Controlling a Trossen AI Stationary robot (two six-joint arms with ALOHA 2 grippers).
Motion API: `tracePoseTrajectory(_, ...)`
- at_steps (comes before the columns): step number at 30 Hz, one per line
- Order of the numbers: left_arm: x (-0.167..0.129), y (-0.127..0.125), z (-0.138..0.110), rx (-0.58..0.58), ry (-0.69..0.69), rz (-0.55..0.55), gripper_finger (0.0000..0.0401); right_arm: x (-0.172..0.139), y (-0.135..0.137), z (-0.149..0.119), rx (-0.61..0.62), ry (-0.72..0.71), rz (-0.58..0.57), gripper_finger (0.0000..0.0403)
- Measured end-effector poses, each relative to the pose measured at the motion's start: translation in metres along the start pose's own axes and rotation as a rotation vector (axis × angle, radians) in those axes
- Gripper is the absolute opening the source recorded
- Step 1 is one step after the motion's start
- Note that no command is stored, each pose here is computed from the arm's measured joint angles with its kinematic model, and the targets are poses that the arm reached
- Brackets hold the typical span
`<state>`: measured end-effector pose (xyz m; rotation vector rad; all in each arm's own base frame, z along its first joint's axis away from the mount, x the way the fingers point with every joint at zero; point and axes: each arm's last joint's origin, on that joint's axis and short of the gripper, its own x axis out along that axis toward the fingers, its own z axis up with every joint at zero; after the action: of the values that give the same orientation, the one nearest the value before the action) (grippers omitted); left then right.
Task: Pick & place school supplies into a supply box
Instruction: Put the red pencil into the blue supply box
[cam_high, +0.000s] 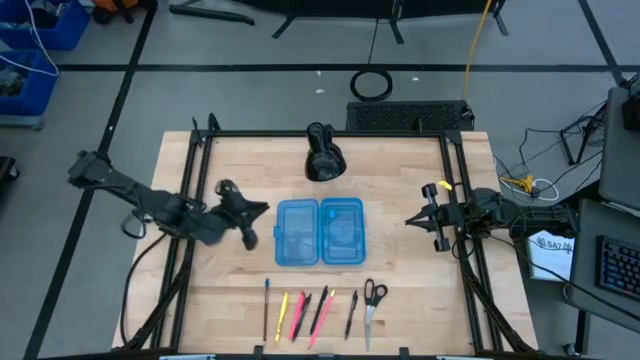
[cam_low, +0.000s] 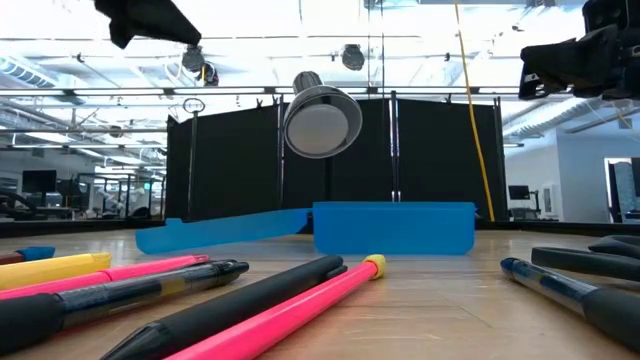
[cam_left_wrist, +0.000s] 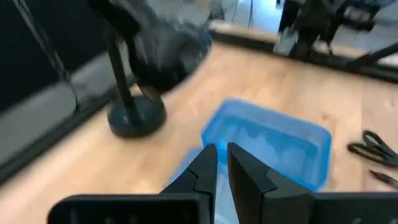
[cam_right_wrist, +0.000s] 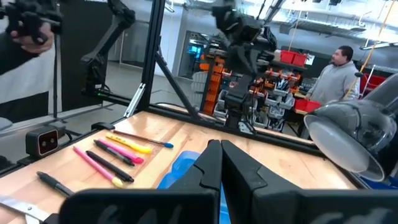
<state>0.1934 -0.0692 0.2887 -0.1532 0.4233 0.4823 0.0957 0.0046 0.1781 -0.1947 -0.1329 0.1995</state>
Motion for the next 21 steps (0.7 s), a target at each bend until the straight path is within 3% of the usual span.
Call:
tracePoseTrajectory(5,0.011,-0.027,0.007,-0.139,0.265,0.091,0.0042,0.000,-0.001,0.004,-0.010,-0.041,-0.008,0.0000)
tracePoseTrajectory(9,0.023,-0.044,-0.001,-0.274,0.510,0.205,0.0042,0.000,-0.001,0.006,-0.014,-0.057,-0.010,0.0000)
tracePoseTrajectory(16,0.043,-0.085,-0.043,-0.466,0.901,0.298,0.0042,0.000,-0.002,0.009,-0.012,-0.096,-0.017,0.0000)
tracePoseTrajectory(21,0.050,-0.114,-0.078,-0.548,1.069,0.333,0.0042,0.000,-0.002,0.009,-0.010,-0.093,-0.016,0.0000)
